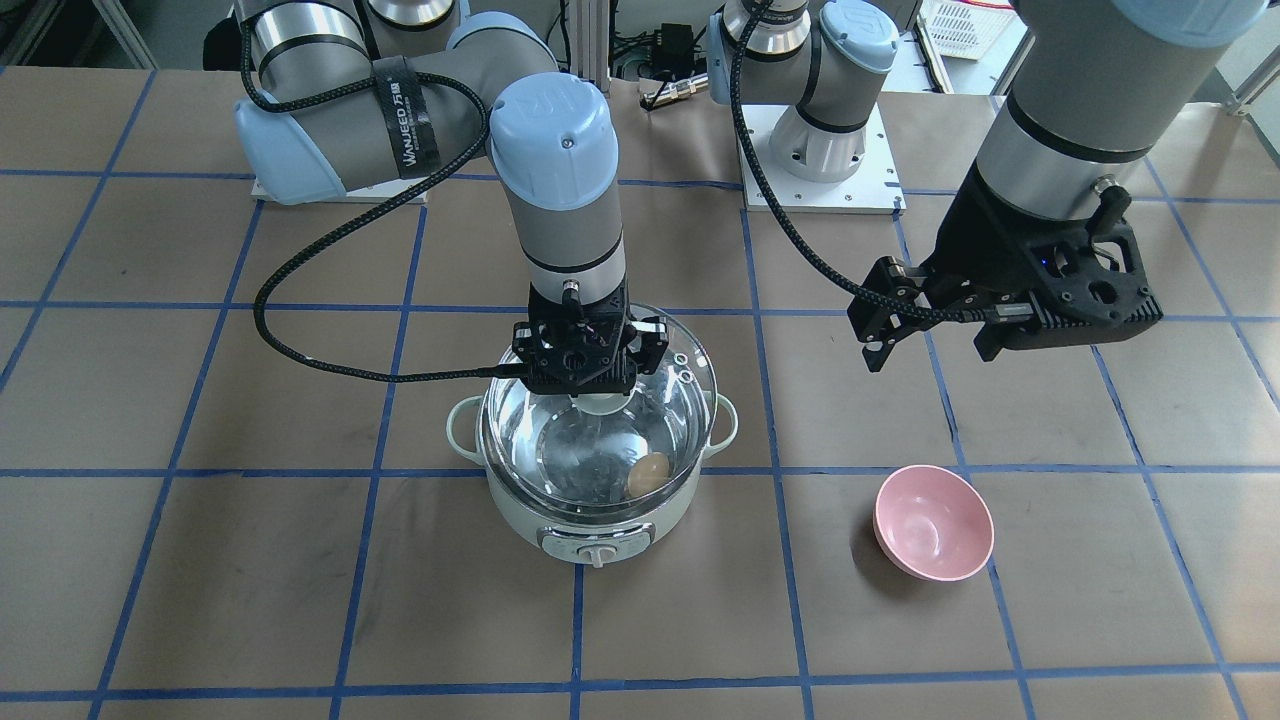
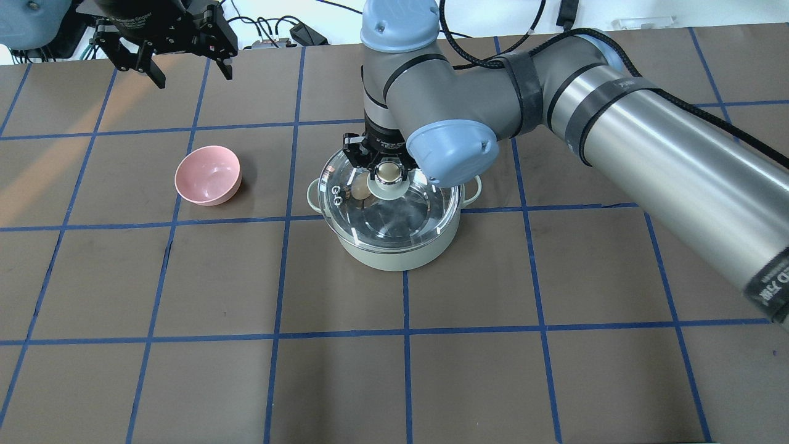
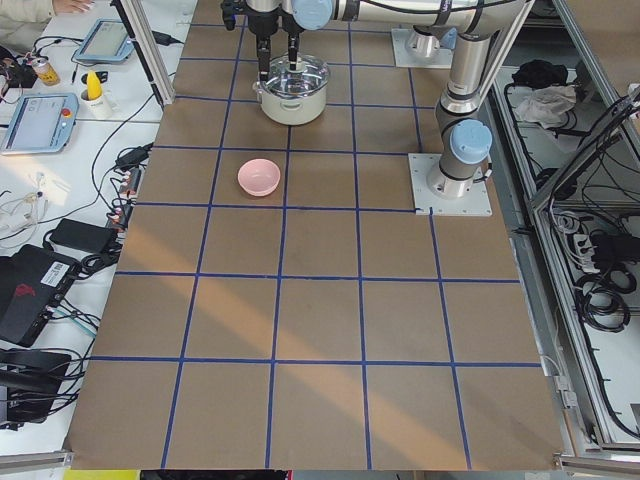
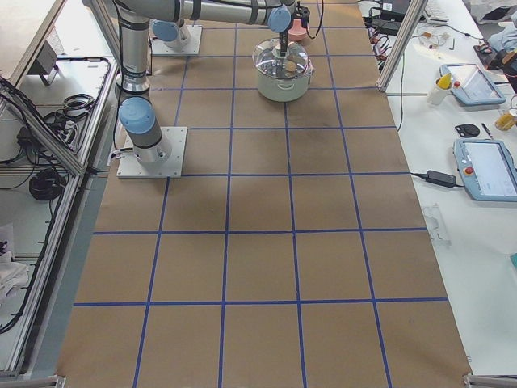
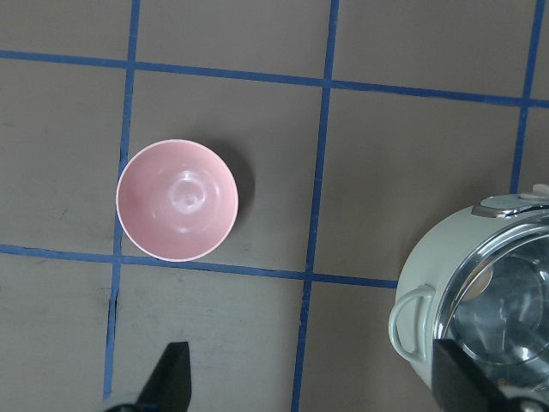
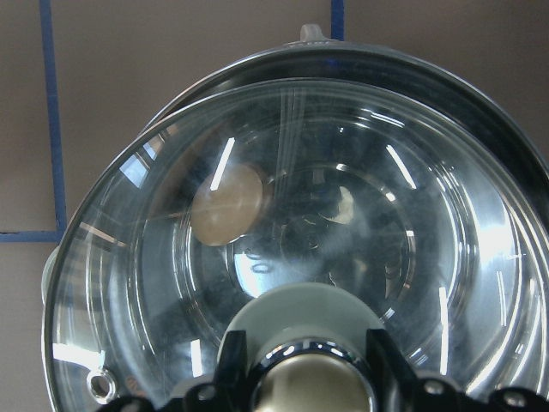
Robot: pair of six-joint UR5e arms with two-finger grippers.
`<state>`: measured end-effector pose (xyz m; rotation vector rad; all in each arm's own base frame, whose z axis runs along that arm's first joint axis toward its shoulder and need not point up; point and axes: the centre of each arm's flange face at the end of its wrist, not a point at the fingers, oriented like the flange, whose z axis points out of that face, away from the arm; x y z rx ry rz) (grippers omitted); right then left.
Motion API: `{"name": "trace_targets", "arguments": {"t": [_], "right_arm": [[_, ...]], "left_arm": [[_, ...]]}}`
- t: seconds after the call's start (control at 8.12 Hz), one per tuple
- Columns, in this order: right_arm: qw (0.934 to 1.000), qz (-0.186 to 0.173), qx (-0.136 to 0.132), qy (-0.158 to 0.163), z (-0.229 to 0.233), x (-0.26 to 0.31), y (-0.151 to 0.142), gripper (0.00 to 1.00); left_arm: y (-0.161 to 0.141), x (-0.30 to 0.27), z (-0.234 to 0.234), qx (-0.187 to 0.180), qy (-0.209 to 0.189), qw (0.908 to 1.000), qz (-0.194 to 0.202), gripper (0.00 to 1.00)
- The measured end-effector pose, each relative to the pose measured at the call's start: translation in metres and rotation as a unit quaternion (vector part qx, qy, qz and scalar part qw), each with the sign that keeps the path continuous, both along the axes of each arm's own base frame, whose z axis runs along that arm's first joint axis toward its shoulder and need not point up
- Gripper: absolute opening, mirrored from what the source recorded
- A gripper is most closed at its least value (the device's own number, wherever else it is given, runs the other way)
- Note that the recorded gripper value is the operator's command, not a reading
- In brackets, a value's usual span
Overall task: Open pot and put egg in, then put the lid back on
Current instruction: 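Lower the glass lid onto the pot with the right gripper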
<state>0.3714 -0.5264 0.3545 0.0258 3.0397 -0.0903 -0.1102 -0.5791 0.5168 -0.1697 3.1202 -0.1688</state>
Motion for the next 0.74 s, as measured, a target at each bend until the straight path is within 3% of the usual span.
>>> {"name": "trace_targets", "arguments": {"t": [0.74], "right_arm": [[0.9999,0.005,-0.010,0.003,0.0008,0.0001,-0.0058,0.00]], "left_arm": [[-0.0025,0.0064,-0.0043,0.004,-0.027,0.9996,0.003,1.00]]}}
